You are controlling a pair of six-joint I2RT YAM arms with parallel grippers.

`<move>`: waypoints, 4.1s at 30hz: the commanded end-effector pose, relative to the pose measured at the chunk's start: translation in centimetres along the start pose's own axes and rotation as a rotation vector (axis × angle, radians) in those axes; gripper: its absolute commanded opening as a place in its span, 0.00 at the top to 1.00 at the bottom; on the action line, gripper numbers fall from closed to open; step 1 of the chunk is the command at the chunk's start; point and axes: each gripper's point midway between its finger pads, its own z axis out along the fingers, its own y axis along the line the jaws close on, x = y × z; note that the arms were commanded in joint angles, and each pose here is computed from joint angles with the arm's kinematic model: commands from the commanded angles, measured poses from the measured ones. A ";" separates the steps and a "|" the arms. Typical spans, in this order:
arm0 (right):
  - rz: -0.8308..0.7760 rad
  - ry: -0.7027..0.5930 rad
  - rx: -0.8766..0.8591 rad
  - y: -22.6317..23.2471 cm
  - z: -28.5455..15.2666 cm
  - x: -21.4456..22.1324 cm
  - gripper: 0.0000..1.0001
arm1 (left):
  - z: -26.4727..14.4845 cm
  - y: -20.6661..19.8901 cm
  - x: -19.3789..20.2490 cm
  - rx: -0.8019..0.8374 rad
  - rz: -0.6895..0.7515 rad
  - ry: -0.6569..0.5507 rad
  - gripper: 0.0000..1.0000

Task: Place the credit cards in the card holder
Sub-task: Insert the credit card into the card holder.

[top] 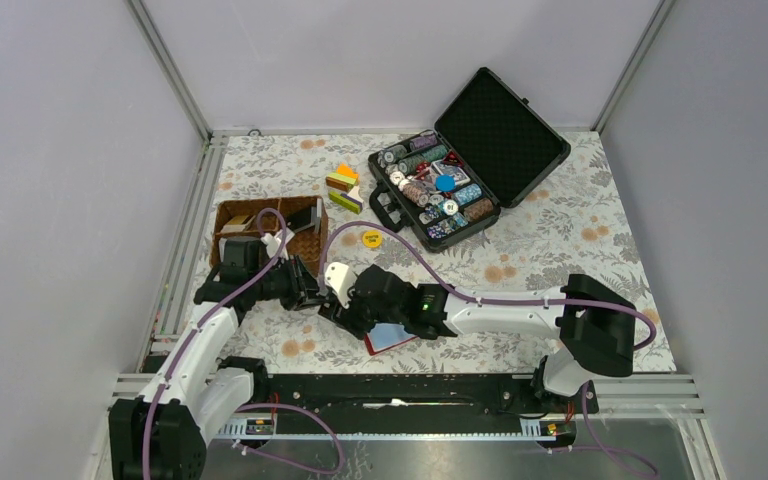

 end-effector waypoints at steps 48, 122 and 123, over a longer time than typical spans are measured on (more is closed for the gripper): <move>0.512 -0.088 -0.747 3.5 -11.4 -1.7 0.50 | -0.5 -12.1 6.5 0.481 0.622 0.224 1.00; 1.140 0.019 -0.010 -6.2 -5.2 10.9 1.00 | 9.3 5.4 4.8 -0.267 -0.001 -0.148 0.72; 1.144 0.024 -0.010 -6.1 -5.1 11.1 1.00 | 9.3 5.4 4.9 -0.266 -0.001 -0.148 0.73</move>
